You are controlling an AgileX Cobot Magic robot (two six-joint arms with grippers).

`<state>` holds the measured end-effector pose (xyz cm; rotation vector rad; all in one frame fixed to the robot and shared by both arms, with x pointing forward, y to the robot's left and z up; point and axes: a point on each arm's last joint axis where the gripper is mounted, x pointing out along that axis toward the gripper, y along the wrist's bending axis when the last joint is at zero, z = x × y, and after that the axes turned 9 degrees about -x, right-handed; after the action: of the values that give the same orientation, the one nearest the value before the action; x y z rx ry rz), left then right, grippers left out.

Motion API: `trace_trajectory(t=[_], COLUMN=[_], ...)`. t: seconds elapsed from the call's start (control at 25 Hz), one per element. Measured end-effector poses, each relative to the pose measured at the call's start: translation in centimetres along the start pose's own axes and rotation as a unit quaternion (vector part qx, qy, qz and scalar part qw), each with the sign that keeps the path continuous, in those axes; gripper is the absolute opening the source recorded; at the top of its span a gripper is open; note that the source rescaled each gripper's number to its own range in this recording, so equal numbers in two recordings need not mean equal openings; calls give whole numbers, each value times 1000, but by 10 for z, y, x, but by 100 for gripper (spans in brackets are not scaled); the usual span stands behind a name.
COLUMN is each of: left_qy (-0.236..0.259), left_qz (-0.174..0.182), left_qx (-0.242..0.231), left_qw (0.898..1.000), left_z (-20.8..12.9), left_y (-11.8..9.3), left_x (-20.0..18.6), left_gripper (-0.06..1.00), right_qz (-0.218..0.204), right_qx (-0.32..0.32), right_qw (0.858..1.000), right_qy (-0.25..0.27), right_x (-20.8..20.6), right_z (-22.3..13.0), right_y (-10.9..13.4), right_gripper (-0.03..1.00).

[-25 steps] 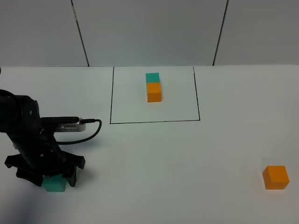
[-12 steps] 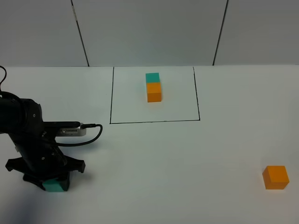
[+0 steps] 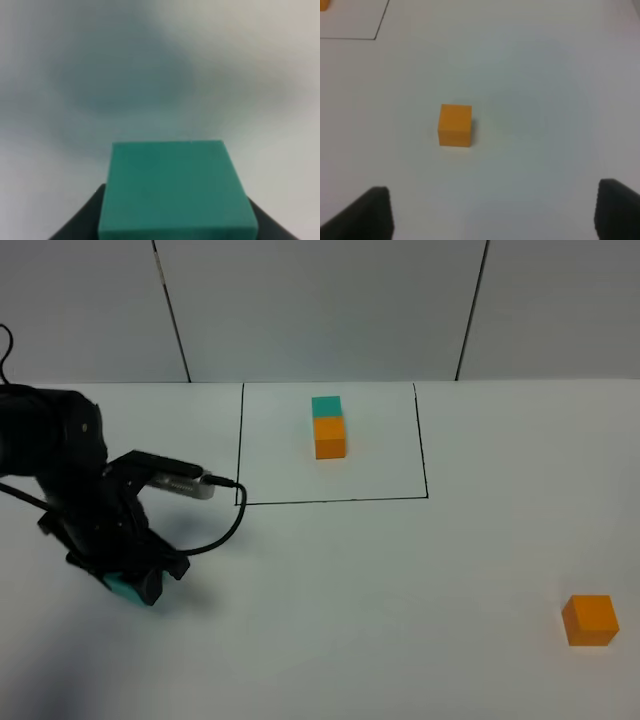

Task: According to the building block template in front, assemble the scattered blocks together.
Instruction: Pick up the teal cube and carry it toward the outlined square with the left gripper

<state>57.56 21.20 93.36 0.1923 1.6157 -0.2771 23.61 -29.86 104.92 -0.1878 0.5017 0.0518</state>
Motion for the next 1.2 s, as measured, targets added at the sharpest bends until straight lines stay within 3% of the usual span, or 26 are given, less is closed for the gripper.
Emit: trace_trajectory(t=[0.12, 0.28, 0.44, 0.64, 0.8, 0.88, 1.2], left_qy=[-43, -62, -18, 6, 16, 24, 59], left_qz=[6, 17, 38, 48, 51, 59, 80], left_qx=[104, 231, 341, 435, 489, 501, 514], left_qw=[994, 971, 939, 899, 871, 863, 852], left_z=[19, 44, 66, 85, 92, 95, 99], left_y=[-17, -49, -80, -119, -139, -143, -141], left_x=[-21, -40, -32, -12, 9, 18, 46], left_gripper=[0, 0, 0, 0, 0, 0, 0], right_qz=[0, 0, 0, 0, 0, 0, 0], right_qx=[0, 0, 0, 0, 0, 0, 0], right_qw=[1000, 1000, 1000, 1000, 1000, 1000, 1000], right_qy=[0, 0, 0, 0, 0, 0, 0], right_x=[0, 0, 0, 0, 0, 0, 0], right_z=[0, 0, 0, 0, 0, 0, 0], right_y=[0, 0, 0, 0, 0, 0, 0], right_gripper=[67, 67, 67, 67, 67, 67, 67])
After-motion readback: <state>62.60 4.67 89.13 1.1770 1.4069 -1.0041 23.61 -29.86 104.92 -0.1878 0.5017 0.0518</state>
